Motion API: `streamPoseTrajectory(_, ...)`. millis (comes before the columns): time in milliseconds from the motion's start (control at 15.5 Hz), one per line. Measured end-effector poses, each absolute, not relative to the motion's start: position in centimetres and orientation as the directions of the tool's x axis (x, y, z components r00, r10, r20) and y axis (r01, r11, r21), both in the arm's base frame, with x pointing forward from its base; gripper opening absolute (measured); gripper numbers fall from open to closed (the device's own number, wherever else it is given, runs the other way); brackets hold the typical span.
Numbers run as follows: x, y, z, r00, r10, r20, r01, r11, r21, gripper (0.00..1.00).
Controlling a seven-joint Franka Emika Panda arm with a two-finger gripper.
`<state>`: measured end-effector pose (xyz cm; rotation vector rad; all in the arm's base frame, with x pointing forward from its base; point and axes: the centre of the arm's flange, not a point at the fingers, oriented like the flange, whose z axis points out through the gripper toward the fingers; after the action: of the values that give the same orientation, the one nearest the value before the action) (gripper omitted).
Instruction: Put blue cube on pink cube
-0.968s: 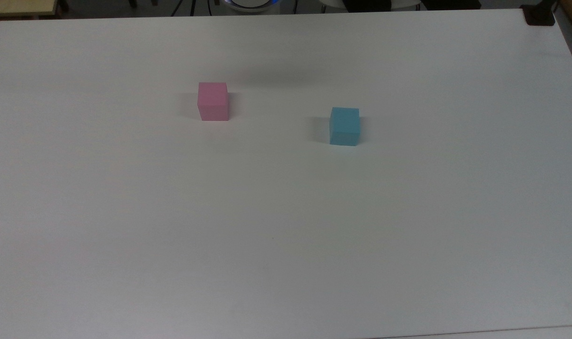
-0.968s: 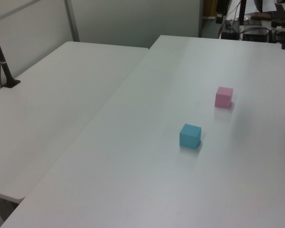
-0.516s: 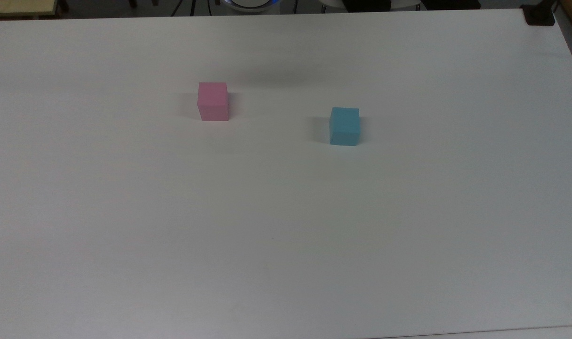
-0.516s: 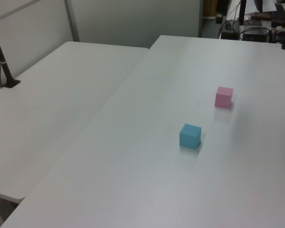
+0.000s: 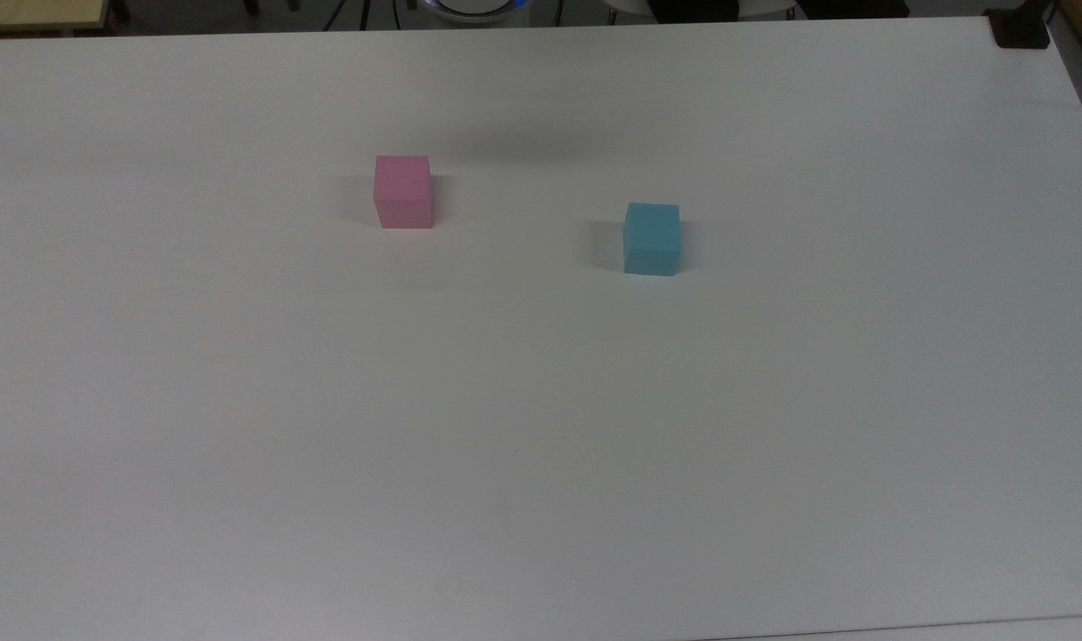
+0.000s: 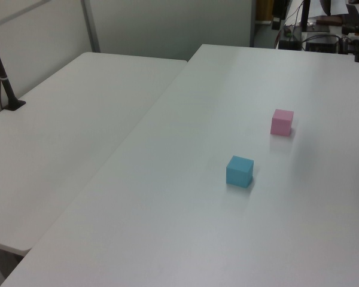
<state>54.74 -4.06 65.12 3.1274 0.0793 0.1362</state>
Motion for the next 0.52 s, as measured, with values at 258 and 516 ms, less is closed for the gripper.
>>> streamPoseTrajectory(258,54.76,-3.94,65.08,0.995,0.054,0.086,0.053,-0.999,0.012,1.0)
streamPoseTrajectory(516,54.82,-3.73,65.01,0.995,0.059,0.084,0.058,-0.998,0.013,1.0)
